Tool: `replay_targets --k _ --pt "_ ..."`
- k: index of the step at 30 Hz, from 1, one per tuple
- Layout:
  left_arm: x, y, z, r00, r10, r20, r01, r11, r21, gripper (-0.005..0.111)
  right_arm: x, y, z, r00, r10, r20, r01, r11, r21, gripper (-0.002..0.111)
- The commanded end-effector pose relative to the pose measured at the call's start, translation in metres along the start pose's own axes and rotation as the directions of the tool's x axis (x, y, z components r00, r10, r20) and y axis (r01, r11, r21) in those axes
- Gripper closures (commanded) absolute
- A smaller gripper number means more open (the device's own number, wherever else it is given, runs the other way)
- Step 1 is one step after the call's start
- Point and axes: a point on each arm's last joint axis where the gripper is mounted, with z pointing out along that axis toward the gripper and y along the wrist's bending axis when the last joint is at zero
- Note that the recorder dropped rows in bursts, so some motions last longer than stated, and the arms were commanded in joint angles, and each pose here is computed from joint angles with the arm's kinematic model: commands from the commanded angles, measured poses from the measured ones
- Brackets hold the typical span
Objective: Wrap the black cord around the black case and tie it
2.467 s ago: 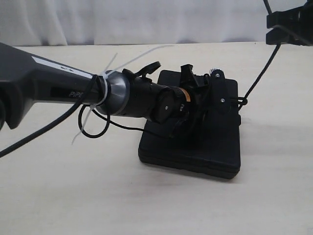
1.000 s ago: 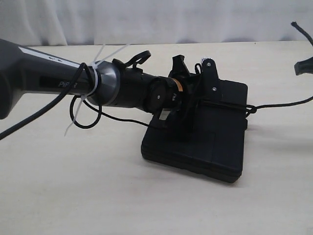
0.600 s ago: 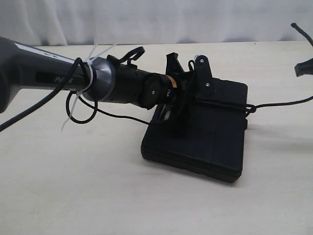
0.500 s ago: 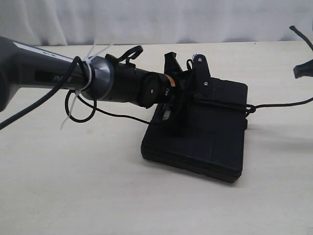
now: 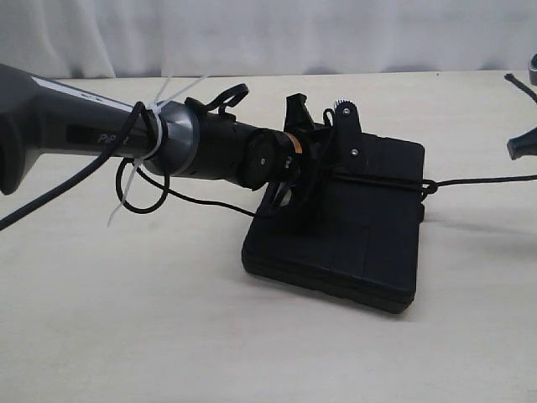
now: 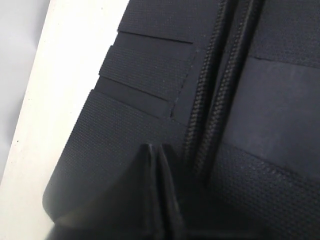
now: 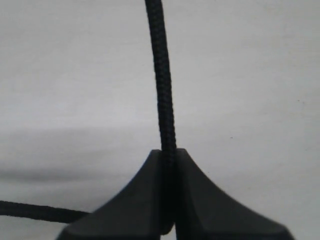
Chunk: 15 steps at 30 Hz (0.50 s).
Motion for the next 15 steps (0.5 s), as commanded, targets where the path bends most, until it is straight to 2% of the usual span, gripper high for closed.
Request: replay_targets --k 1,4,9,15 --pt "0.003 -0.002 0.002 1.0 -0.001 -0.012 0.002 1.0 0.014 0.107 0.002 -0.014 0.007 1.0 0.01 -0.003 -0.01 0.995 0.097 0.104" --pt "0.003 -0.002 0.002 1.0 -0.001 -0.012 0.002 1.0 0.014 0.107 0.009 -0.028 0.018 0.997 0.052 -0.055 -0.045 0.991 0.125 0.104" --pt "0.003 -0.002 0.002 1.0 -0.002 -0.01 0.002 1.0 0.01 0.107 0.024 -0.048 0.039 0.97 0.207 -0.131 -0.191 0.974 0.123 0.104" --pt "0.003 -0.001 0.002 1.0 -0.002 -0.009 0.002 1.0 0.008 0.107 0.02 -0.039 0.042 0.979 0.169 -0.116 -0.159 0.983 0.092 0.104"
